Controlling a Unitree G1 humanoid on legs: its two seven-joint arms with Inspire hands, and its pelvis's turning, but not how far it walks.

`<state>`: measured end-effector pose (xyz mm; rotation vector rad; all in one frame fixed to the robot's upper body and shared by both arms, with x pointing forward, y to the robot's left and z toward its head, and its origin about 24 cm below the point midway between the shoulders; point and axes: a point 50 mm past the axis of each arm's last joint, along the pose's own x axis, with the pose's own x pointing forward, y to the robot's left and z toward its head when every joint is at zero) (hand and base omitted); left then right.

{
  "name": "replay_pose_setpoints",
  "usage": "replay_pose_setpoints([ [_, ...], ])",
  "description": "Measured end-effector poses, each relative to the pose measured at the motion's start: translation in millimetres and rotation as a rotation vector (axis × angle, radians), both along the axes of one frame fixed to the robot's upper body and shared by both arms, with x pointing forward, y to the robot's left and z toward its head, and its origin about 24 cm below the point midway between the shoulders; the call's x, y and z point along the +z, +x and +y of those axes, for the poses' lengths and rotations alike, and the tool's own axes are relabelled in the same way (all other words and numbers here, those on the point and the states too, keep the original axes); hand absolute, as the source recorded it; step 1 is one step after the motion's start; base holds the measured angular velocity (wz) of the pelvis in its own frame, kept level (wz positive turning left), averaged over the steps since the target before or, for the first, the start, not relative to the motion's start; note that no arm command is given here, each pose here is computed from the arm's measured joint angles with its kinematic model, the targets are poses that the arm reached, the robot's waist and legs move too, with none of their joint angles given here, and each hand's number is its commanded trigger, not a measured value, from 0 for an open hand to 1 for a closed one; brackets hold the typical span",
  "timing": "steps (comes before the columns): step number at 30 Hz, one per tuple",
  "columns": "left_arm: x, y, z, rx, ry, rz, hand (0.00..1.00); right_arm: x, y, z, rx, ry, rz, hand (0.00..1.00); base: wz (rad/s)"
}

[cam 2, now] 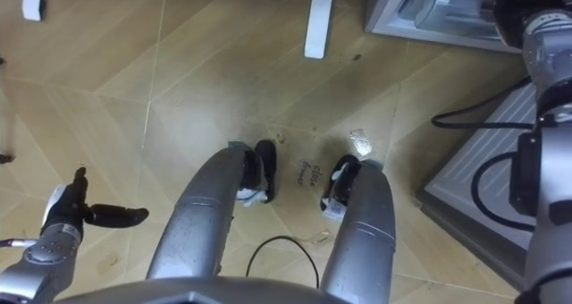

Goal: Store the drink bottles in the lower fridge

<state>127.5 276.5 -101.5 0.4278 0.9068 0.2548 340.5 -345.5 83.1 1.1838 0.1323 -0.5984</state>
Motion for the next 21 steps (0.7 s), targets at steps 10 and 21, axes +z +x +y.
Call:
replay_pose_setpoints([
  [10, -4, -12, -1.4, -0.025, -0.016, 0.043, 0.00, 1, 0, -2, -0.015, -0.010, -0.003, 1.00, 0.01],
  [21, -7, -22, -0.7, -0.037, -0.019, 0.069, 0.00, -1, 0, 0, -0.014, -0.009, 0.009, 0.00, 0.00],
])
